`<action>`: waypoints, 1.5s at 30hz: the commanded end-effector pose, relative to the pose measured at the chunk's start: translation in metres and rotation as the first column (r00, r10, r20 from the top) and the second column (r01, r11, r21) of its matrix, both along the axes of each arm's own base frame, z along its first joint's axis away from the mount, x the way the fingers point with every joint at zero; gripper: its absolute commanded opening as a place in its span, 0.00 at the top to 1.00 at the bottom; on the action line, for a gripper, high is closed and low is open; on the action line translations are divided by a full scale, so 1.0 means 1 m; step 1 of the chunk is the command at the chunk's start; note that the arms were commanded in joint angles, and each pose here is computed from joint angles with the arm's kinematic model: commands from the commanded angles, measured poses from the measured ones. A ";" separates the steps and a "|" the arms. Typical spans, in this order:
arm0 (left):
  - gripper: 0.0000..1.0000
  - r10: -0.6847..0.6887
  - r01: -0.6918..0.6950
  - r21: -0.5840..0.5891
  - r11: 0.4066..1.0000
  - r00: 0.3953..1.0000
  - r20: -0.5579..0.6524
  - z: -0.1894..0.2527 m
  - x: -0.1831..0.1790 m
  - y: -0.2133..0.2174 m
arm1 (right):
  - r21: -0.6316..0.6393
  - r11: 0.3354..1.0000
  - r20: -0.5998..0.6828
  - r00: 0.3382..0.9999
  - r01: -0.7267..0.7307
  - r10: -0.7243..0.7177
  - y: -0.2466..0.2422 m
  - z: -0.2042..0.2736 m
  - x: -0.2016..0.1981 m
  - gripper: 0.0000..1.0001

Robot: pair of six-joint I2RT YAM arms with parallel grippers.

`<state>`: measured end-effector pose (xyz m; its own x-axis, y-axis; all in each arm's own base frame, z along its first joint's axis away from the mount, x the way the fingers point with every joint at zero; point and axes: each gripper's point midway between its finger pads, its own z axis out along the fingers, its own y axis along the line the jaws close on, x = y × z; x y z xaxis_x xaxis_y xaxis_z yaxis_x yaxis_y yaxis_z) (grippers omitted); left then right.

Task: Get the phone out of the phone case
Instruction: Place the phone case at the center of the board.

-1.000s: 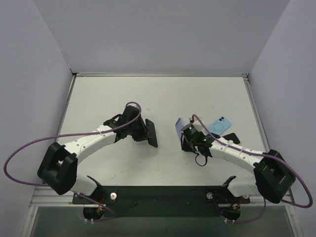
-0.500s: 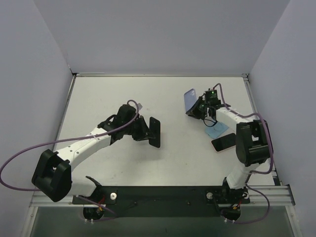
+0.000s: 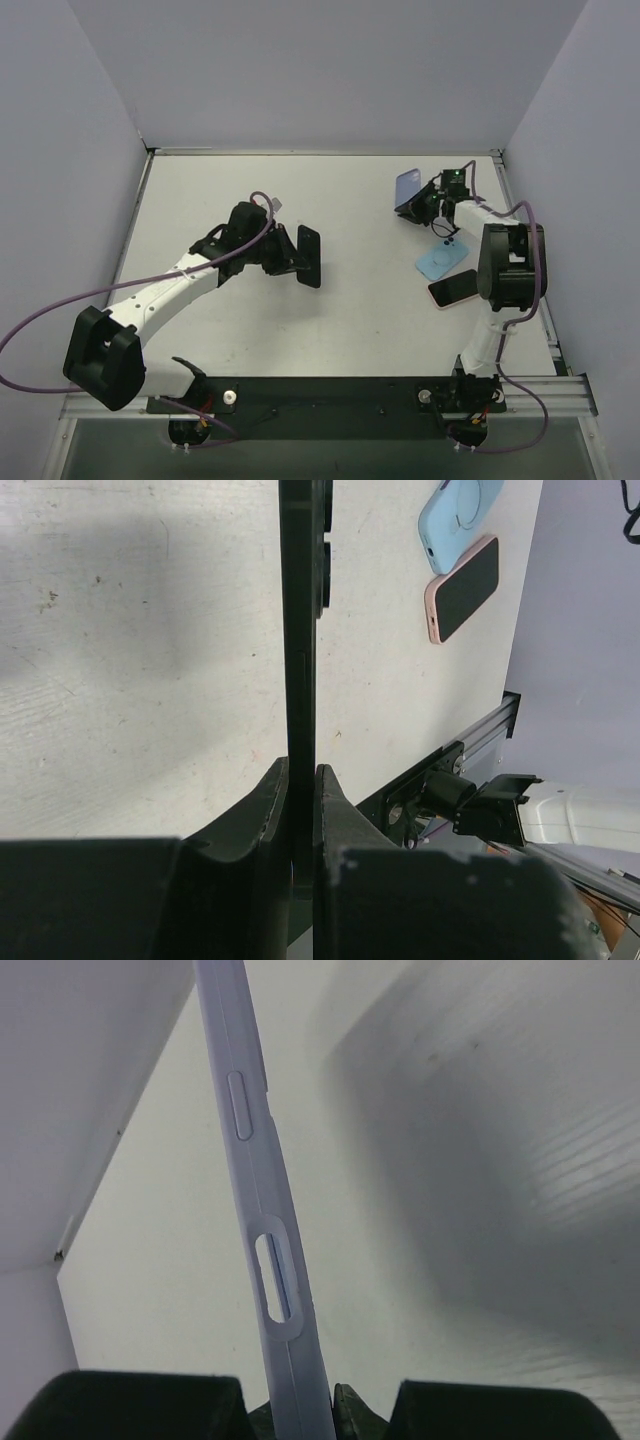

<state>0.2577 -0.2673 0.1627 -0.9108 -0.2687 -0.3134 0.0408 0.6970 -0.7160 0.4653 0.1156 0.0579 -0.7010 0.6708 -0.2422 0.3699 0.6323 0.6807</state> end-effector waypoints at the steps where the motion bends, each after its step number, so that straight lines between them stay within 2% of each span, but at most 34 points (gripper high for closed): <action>1: 1.00 -0.006 0.011 -0.061 0.998 0.997 0.079 0.029 0.014 -0.001 | 0.056 0.995 0.022 0.997 0.077 -0.078 -0.033 0.025 0.023 0.78; 2: 1.00 -0.003 0.009 -0.064 0.998 0.997 0.080 0.030 0.015 -0.001 | 0.050 0.995 0.011 0.996 0.083 -0.084 -0.039 0.026 0.025 0.65; 3: 1.00 -0.003 0.008 -0.063 0.998 0.997 0.080 0.029 0.016 -0.001 | 0.038 0.994 0.006 0.995 0.099 -0.099 -0.048 0.027 0.031 0.44; 4: 1.00 0.005 0.000 -0.065 0.998 0.997 0.078 0.030 0.020 0.001 | 0.012 0.994 -0.047 0.993 0.108 -0.107 -0.055 0.021 0.022 0.37; 6: 1.00 0.009 -0.004 -0.062 0.998 0.997 0.080 0.031 0.025 0.002 | -0.056 0.984 -0.075 0.982 0.168 -0.172 -0.078 0.019 0.016 0.26; 10: 1.00 0.047 -0.041 -0.072 0.997 0.995 0.083 0.035 0.046 0.017 | -0.172 0.955 -0.103 0.960 0.241 -0.261 -0.113 0.022 -0.010 0.21; 12: 1.00 0.050 -0.043 -0.073 0.996 0.995 0.088 0.031 0.059 0.020 | -0.246 0.935 -0.064 0.958 0.255 -0.278 -0.125 0.036 -0.019 0.05; 17: 1.00 0.066 -0.061 -0.087 0.994 0.997 0.047 0.007 0.100 0.031 | -0.278 0.931 -0.040 0.965 0.237 -0.258 -0.126 0.050 -0.048 0.04; 21: 1.00 0.069 -0.063 -0.083 0.995 0.995 0.068 0.006 0.132 0.032 | -0.318 0.927 0.020 0.979 0.199 -0.203 -0.117 0.068 -0.077 0.04; 22: 1.00 0.070 -0.061 -0.091 0.994 0.993 0.098 0.016 0.144 0.030 | -0.335 0.922 0.020 0.980 0.195 -0.200 -0.116 0.068 -0.086 0.04; 23: 1.00 0.068 -0.061 -0.084 0.995 0.995 0.078 0.003 0.151 0.028 | -0.344 0.923 -0.007 0.983 0.171 -0.185 -0.109 0.057 -0.102 0.04; 26: 1.00 0.045 -0.035 -0.106 0.994 0.995 0.090 -0.004 0.170 0.018 | -0.367 0.916 0.021 0.986 0.164 -0.168 -0.101 0.061 -0.129 0.04; 30: 1.00 0.034 -0.025 -0.125 0.992 0.997 0.074 -0.015 0.186 0.011 | -0.441 0.895 -0.002 0.997 0.066 -0.074 -0.078 0.045 -0.183 0.04; 34: 1.00 0.030 -0.020 -0.129 0.991 0.997 0.072 -0.022 0.201 0.008 | -0.464 0.886 -0.030 0.999 0.021 -0.040 -0.069 0.028 -0.219 0.04; 39: 1.00 0.023 -0.017 -0.134 0.991 0.999 0.046 -0.036 0.217 0.004 | -0.477 0.879 -0.036 0.998 0.022 -0.045 -0.072 0.022 -0.241 0.04; 45: 1.00 0.024 -0.022 -0.123 0.992 1.000 0.017 -0.059 0.228 0.002 | -0.499 0.866 -0.024 1.000 0.001 -0.014 -0.072 0.028 -0.242 0.04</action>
